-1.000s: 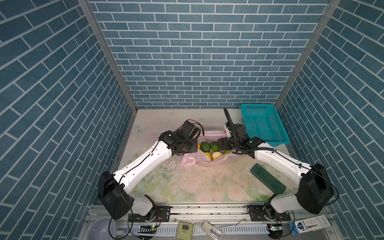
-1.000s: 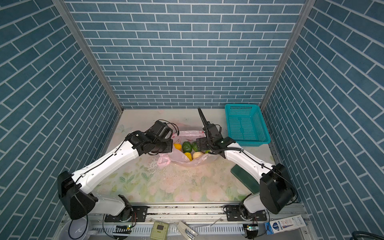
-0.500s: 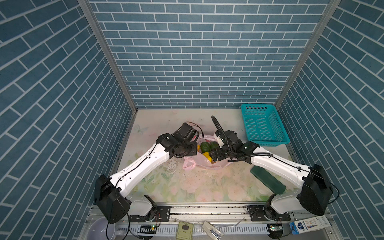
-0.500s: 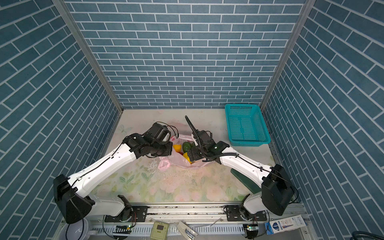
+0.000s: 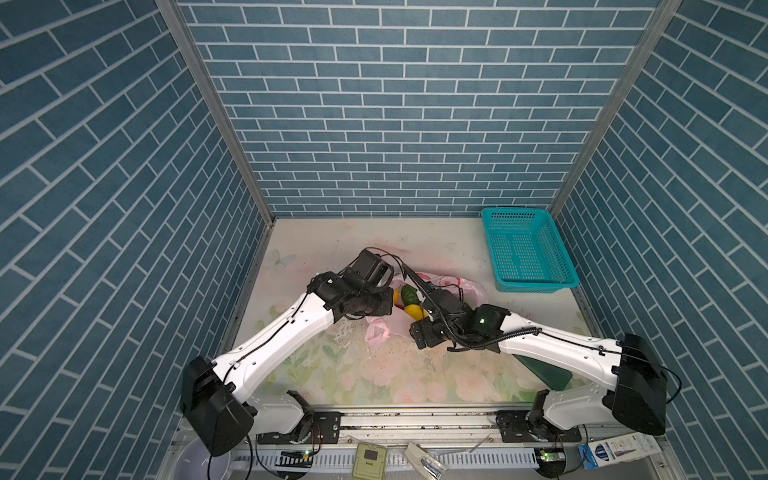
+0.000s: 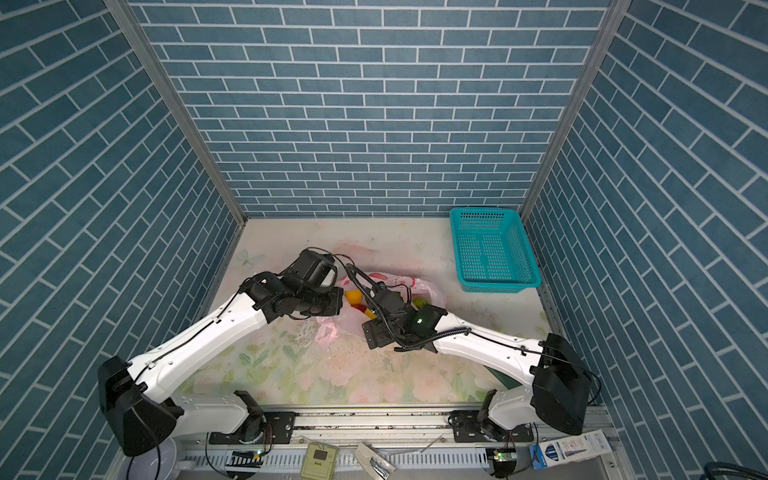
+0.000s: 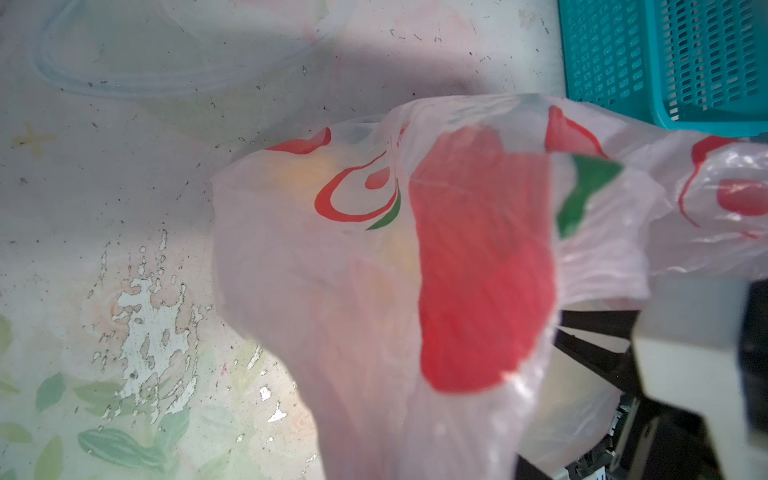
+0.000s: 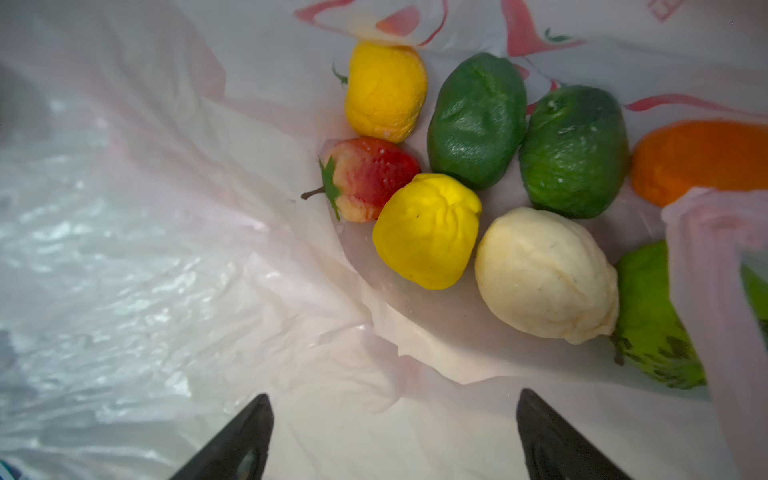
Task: Untie the knot of the plastic bag and take out the fruit
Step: 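Lower the right gripper back into the bag mouth near the left gripper, then pull the bag edge farther from the robot with the right gripper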
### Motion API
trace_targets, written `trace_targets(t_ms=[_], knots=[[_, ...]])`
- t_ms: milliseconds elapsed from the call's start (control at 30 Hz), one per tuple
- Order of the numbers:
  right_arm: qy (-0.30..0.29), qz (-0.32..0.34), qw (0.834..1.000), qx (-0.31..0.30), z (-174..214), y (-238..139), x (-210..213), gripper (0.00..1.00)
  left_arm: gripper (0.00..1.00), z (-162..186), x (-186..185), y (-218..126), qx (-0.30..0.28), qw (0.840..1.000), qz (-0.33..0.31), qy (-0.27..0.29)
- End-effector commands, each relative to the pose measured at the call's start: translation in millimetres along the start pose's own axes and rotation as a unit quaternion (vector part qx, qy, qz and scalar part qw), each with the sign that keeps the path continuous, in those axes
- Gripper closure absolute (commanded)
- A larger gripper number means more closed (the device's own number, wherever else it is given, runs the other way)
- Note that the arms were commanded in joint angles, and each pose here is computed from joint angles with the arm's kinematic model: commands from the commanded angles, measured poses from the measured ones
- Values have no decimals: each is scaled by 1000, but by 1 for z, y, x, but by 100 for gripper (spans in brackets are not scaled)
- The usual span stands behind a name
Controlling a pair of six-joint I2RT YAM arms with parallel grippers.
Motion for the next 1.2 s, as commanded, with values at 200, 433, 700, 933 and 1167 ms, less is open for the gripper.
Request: trace_targets(t_ms=[200, 433, 700, 933, 1167], knots=[[123, 7, 990, -72, -90, 9, -16, 8, 100, 18, 6, 1, 8, 999, 31, 37], [130, 158, 958, -200, -139, 12, -87, 8, 100, 27, 8, 13, 48, 997, 21, 65], [120, 216, 956, -159, -137, 13, -141, 8, 100, 25, 8, 21, 40, 997, 9, 59], [130, 235, 959, -93, -83, -9, -145, 9, 100, -2, -11, 13, -5, 998, 22, 58], [171, 258, 950, -30, 0, -35, -144, 9, 100, -3, -21, 8, 19, 997, 40, 71]])
Point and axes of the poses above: each gripper's point midway between its finger pads, its own y axis out along the fingers, its own x axis along the line the jaws close on, z = x × y, the point moved 6 cm from there along -y, back along the fingers, and after that the axes turned 5 degrees about -y, right-handed, at the moved point
